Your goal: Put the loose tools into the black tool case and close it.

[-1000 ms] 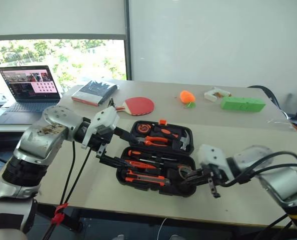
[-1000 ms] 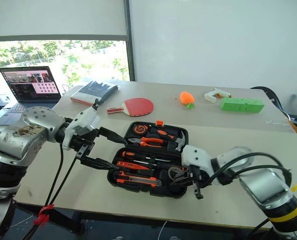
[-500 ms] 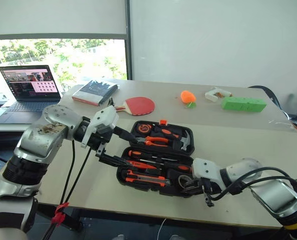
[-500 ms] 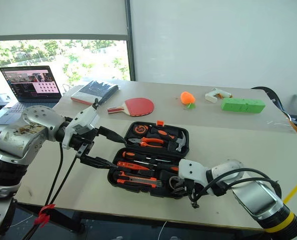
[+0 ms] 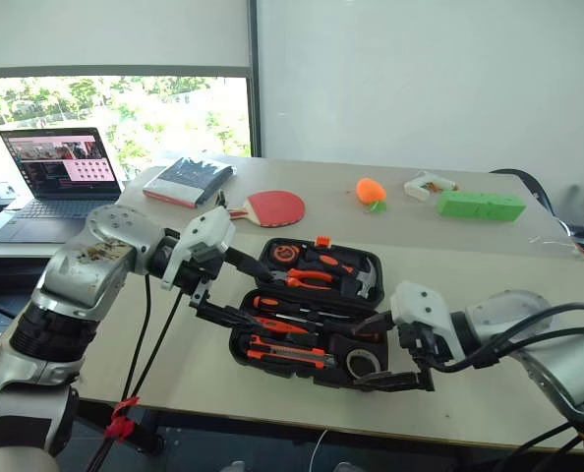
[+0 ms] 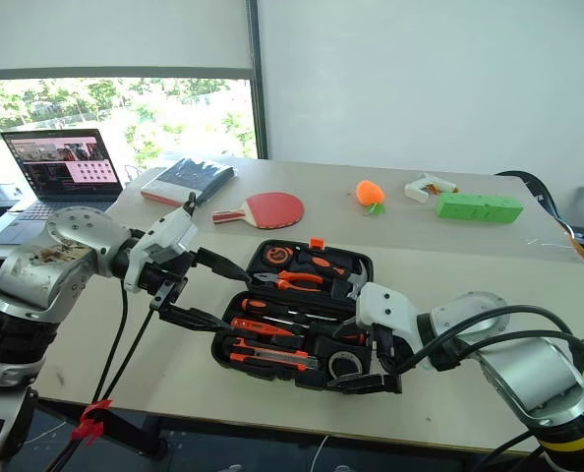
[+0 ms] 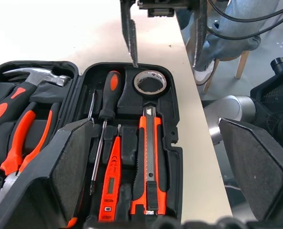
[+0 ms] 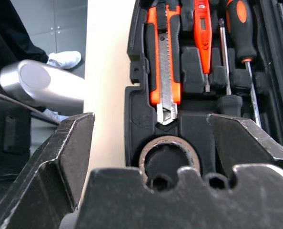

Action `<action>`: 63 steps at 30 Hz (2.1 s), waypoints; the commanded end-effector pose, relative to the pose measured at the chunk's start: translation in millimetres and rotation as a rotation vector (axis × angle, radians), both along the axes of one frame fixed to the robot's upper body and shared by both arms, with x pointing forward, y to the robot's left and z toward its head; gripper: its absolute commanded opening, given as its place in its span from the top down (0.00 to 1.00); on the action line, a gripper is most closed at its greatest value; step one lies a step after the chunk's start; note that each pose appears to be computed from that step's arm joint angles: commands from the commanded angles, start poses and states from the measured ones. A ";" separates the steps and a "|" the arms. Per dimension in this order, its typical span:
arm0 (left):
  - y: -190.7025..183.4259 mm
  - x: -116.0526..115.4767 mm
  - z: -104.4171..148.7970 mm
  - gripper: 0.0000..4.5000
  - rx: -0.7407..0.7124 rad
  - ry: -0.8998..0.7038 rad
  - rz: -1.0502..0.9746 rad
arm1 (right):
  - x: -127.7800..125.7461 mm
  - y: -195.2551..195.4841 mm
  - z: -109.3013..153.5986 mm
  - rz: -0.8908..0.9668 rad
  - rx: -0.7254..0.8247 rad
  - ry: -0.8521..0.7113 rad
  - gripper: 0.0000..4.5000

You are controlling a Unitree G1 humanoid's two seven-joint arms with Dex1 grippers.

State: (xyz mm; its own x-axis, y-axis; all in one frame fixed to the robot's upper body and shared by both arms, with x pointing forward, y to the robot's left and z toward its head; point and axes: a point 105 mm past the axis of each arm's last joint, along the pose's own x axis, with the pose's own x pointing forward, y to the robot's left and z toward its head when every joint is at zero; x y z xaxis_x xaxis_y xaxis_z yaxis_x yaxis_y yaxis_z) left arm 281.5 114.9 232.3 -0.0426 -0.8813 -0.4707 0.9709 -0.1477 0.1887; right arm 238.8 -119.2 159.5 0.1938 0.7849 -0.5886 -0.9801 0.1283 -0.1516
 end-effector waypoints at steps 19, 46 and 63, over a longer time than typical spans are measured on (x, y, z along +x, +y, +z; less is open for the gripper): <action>67.0 82.0 -89.5 0.83 0.136 -0.038 0.632 | 69.3 -98.8 -31.8 -0.662 0.026 -0.197 0.98; 50.1 9.1 -129.9 0.98 0.200 0.175 0.457 | 21.4 -58.3 -57.4 -0.323 -0.029 -0.047 1.00; 74.0 88.2 -71.0 0.46 -0.064 0.550 0.992 | 100.1 -94.8 -4.9 -0.731 0.214 0.093 0.30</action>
State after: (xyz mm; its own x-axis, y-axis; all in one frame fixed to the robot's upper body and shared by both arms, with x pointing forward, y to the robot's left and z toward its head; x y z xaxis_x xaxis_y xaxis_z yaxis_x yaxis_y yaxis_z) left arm 365.8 188.7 151.4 0.4737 -0.6620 -0.5808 0.6446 0.7100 -0.2836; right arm 334.0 -206.6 151.2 0.6390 0.5972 -0.4848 -0.6946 0.7187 -0.0303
